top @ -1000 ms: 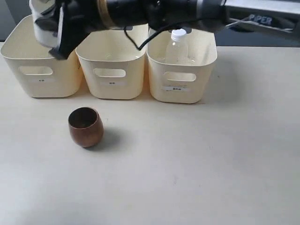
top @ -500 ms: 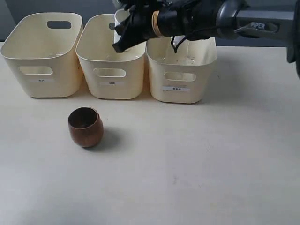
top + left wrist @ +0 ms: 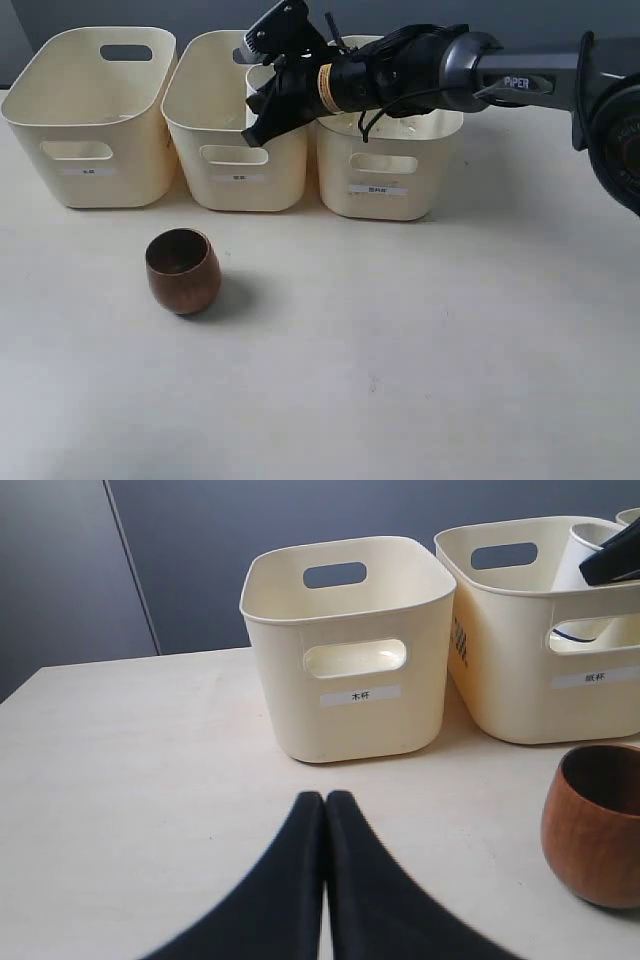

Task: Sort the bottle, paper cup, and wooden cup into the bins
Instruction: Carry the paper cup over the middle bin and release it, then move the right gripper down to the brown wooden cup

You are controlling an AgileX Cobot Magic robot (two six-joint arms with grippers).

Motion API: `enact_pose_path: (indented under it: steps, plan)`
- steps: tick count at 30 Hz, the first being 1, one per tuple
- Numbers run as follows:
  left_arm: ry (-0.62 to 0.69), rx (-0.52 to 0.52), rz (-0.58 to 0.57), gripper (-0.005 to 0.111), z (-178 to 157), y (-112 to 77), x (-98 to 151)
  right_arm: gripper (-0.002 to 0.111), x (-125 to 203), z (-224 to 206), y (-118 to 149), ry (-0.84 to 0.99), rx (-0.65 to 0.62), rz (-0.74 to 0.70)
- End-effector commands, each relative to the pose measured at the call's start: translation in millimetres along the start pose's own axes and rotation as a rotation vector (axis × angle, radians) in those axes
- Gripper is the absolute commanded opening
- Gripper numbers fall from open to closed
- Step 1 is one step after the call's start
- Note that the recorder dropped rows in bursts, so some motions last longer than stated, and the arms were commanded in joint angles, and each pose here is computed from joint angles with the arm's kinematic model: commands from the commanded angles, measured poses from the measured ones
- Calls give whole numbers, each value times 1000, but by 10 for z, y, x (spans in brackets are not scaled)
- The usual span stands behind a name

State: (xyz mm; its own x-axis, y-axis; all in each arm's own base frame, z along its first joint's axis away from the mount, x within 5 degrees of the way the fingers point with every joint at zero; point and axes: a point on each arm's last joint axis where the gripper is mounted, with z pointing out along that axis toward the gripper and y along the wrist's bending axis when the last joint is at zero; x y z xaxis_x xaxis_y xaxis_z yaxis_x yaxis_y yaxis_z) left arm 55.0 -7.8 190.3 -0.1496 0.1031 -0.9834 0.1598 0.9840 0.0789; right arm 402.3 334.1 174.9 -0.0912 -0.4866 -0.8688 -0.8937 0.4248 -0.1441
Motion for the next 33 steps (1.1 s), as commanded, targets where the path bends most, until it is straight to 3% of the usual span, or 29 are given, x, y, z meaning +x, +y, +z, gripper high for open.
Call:
enact_pose_path:
  steps: [1, 5, 17, 23, 27, 33]
  plan:
    - [-13, 4, -9, 0, -3, -2, -13, 13, -25, -17, -18, -8, -1, 2]
    - [-13, 4, -9, 0, -3, -2, -13, 31, -24, -17, -22, -8, 3, 2]
    - [-13, 4, -9, 0, -3, -2, -13, 32, -75, -52, -30, -17, 9, -3]
    - [-13, 4, -9, 0, -3, -2, -13, 32, -525, -384, -26, -115, 12, -64]
    - [-13, 4, -9, 0, -3, -2, -13, 32, -853, -678, 141, -214, -149, -121]
    - [-13, 4, -9, 0, -3, -2, -13, 52, -969, -852, 681, -292, -612, -180]
